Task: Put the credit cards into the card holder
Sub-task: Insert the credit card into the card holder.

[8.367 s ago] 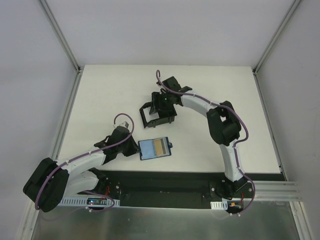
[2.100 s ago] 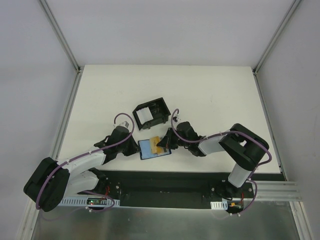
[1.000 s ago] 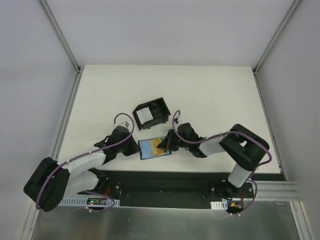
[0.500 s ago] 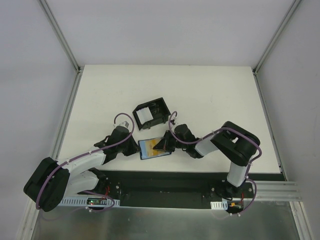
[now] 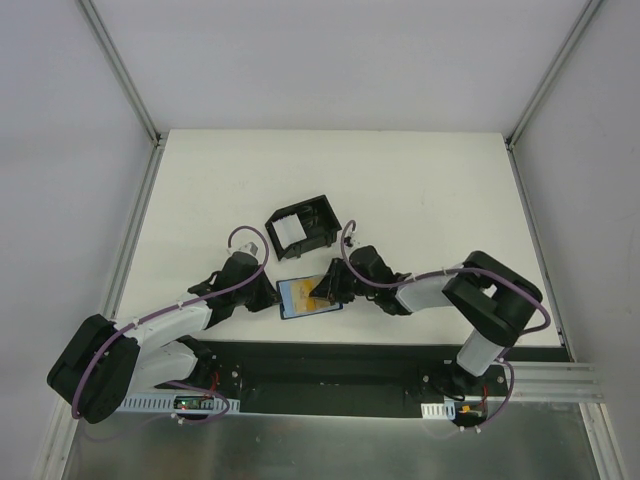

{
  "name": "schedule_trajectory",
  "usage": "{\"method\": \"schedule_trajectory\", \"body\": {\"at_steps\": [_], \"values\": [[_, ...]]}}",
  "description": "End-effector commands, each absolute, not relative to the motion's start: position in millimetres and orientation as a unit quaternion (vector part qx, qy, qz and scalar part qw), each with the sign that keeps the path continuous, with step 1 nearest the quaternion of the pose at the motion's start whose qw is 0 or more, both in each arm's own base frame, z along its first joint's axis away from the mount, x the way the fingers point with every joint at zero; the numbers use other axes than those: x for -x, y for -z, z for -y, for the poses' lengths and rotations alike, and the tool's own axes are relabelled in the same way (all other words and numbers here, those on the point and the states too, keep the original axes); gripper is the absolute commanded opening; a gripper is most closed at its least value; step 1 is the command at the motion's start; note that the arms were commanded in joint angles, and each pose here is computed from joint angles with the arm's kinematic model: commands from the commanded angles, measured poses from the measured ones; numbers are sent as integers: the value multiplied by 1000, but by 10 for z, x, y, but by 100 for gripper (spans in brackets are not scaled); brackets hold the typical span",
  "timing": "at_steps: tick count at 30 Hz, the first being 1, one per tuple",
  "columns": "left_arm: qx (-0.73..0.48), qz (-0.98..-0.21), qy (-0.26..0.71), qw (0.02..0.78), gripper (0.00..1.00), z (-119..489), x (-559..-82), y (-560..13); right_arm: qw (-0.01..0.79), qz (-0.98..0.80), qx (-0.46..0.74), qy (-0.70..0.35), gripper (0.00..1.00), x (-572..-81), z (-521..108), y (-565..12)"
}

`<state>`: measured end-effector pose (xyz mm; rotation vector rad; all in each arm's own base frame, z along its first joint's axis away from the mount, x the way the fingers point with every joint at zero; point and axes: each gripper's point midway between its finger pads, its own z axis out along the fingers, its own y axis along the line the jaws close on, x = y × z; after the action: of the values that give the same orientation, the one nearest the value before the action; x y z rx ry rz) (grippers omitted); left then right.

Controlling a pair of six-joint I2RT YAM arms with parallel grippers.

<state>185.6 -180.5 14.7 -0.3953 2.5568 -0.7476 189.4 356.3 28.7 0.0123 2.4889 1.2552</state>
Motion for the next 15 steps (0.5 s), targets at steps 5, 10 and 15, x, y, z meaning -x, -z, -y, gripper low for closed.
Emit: {"method": "schedule_trajectory", "body": {"at_steps": [5, 10, 15], "values": [[146, -943, 227, 196, 0, 1632, -1700, 51, 192, -897, 28, -398, 31, -1986, -3517, -279], [146, -942, 227, 197, 0, 1633, -1706, 47, 175, -900, 39, -398, 33, -1959, -3621, -229], [147, -942, 227, 197, 0, 1628, -1699, 54, 169, -898, 55, -403, 33, -1933, -3727, -262]]}}
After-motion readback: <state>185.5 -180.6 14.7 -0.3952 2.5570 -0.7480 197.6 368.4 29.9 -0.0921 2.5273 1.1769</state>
